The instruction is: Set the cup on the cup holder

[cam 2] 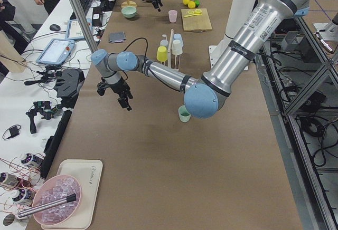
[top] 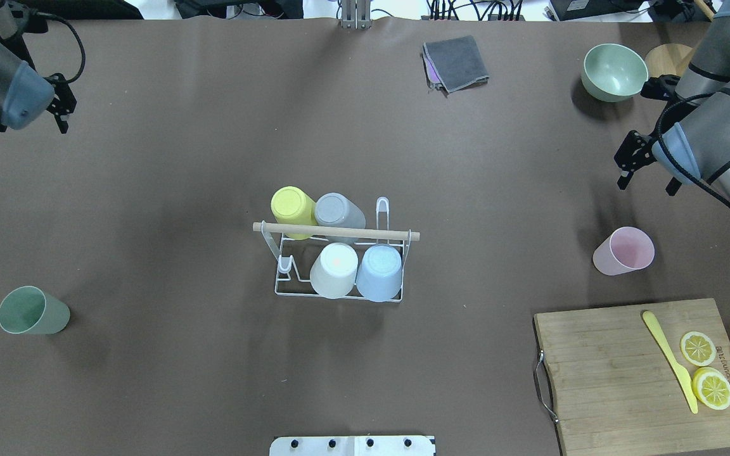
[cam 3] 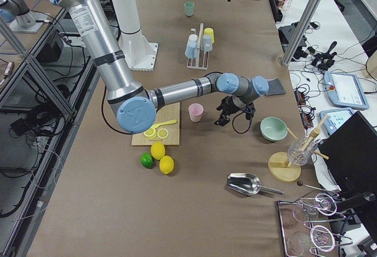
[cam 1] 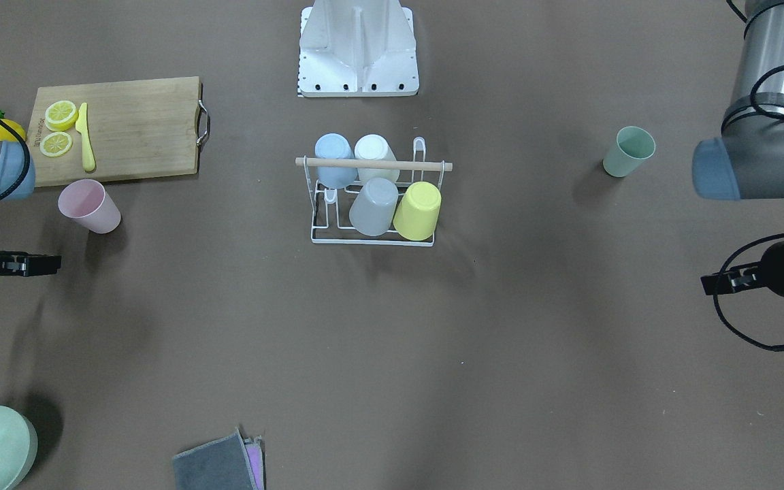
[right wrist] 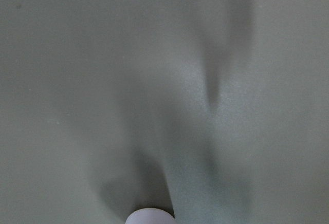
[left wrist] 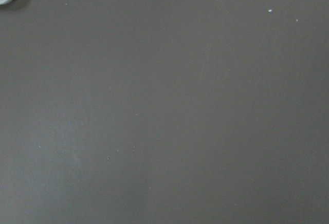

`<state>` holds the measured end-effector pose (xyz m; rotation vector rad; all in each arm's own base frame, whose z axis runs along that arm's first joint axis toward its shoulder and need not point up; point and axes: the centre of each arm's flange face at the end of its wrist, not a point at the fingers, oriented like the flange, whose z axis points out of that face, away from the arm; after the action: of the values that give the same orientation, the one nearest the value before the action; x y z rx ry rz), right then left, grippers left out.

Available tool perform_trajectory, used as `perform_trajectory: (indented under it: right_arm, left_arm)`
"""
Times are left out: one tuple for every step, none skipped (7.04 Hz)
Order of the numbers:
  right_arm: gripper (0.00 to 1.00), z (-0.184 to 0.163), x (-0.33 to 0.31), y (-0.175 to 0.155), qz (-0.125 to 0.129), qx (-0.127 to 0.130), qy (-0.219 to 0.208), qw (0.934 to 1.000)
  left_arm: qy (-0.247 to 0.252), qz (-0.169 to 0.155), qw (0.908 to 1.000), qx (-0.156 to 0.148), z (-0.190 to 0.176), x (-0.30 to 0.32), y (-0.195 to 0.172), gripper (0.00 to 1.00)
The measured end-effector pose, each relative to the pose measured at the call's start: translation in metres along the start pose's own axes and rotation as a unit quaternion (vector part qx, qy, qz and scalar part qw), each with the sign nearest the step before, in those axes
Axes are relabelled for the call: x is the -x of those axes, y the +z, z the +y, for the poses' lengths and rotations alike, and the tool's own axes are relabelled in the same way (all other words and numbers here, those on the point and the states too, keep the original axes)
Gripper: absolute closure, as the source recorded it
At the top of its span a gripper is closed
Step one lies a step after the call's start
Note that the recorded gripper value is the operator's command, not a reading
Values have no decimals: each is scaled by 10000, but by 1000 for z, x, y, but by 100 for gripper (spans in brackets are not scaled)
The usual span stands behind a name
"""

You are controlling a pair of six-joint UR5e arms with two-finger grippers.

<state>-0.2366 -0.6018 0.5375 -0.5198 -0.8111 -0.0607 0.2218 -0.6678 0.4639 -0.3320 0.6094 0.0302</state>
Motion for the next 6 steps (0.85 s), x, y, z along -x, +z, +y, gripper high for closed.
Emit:
perform_trajectory:
  right_arm:
    - [6,-5,6,11,-22,127,17,9999]
    - [6,-8,14,22,-6,232,0,9997]
    - [6,-11,24,32,15,327,-25,9995]
    - [6,-13,32,38,20,391,-40,9992]
    - [5,-15,38,40,20,414,-77,9991]
    - [5,-15,43,41,25,427,-130,9990]
  left_arm:
    - [316,-51,9994,100,5,-13,9,2]
    - [646,-173,9974,271,12,-21,18,2]
    - [965,-382,9934,483,20,-25,27,2]
    - [1226,-555,9886,677,28,-29,36,2]
    - [1400,-657,9845,826,34,-33,45,2]
    - [1521,-734,9811,947,41,-42,55,2]
